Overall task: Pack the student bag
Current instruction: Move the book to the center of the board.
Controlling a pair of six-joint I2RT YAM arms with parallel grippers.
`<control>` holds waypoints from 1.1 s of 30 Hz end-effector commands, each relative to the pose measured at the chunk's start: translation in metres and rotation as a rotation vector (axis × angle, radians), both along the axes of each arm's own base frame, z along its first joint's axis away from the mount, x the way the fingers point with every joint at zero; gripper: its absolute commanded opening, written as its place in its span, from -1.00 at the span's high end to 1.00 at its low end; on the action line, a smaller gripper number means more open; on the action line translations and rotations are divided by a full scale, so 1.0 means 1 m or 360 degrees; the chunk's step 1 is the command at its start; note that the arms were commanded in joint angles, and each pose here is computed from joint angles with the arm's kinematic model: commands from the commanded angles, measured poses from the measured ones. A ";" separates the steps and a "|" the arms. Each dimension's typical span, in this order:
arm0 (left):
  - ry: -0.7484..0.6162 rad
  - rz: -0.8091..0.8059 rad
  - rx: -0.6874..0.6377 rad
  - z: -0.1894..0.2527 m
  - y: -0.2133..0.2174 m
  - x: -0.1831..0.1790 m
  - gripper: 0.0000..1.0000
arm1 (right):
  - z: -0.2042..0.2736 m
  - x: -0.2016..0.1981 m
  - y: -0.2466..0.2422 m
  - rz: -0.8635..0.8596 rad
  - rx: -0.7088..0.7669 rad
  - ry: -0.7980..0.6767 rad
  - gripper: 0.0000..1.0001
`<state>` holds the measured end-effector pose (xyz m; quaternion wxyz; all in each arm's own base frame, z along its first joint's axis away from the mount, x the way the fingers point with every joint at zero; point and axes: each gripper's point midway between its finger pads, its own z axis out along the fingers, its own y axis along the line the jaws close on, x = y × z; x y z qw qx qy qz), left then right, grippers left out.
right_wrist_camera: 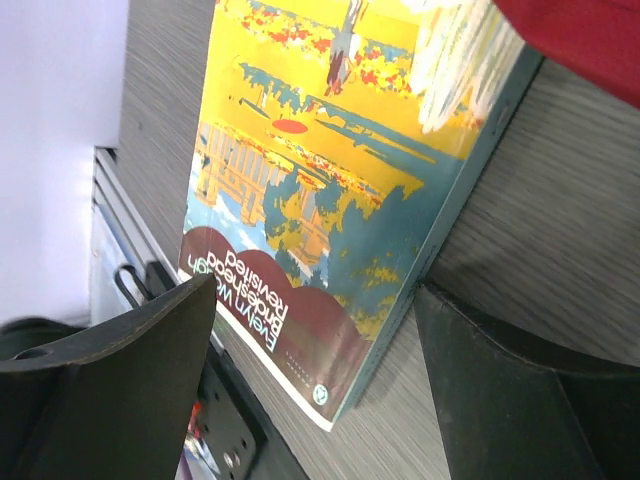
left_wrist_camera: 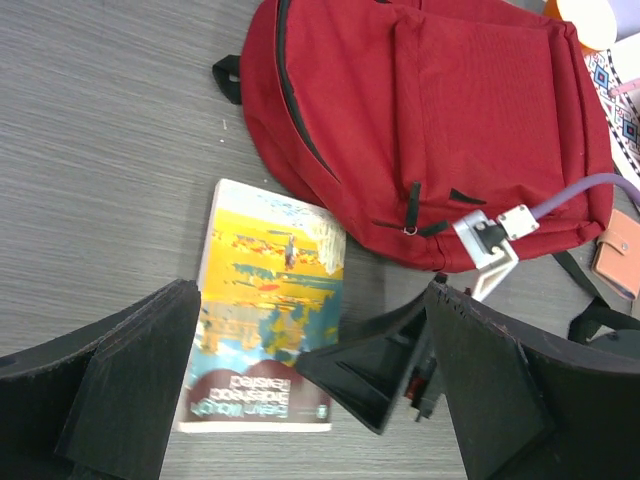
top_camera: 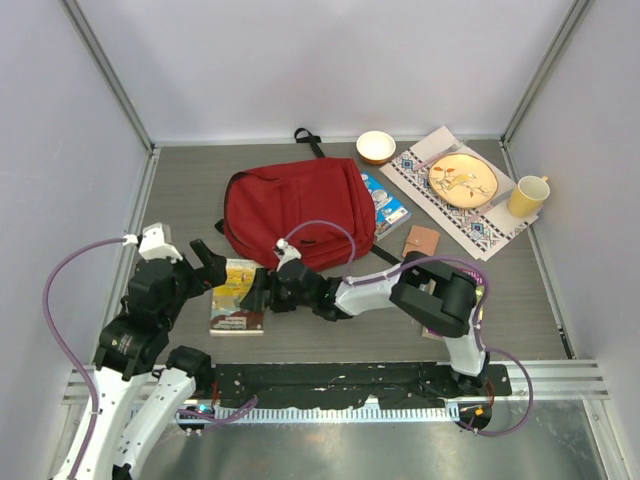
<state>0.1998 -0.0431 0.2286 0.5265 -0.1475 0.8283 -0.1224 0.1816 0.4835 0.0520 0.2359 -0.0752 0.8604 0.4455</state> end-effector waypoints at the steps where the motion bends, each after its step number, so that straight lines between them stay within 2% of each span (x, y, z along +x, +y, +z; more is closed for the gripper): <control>1: -0.0046 0.0062 0.0018 0.007 0.008 0.000 -0.99 | 0.024 0.012 0.045 -0.0049 0.0173 -0.0005 -0.69; 3: -0.0055 0.0080 0.0017 0.008 0.010 -0.001 -0.99 | 0.014 0.014 0.058 -0.0050 0.0171 0.0013 -0.69; 5: -0.0074 0.0105 0.0014 0.009 0.013 -0.002 -0.99 | 0.024 0.021 0.078 -0.0038 0.0216 -0.0017 -0.68; 7: -0.0087 0.0113 0.0011 0.011 0.014 -0.003 -0.99 | 0.014 0.034 0.085 -0.0099 0.0137 -0.0043 -0.67; 12: -0.0128 0.0132 -0.0005 0.014 0.017 -0.005 -0.99 | -0.007 0.069 0.063 -0.0353 -0.0137 -0.0174 -0.71; 17: -0.0125 0.0130 -0.0005 0.014 0.016 -0.005 -0.99 | -0.012 0.085 0.047 -0.0525 -0.0192 -0.0207 -0.74; 27: -0.0124 0.0118 -0.0007 0.013 0.015 -0.004 -0.99 | -0.022 0.102 0.094 -0.0246 -0.0083 -0.0240 -0.75; 33: -0.0116 0.0111 -0.0007 0.012 0.014 -0.003 -0.99 | -0.011 0.075 0.125 0.0148 0.0090 -0.0242 -0.75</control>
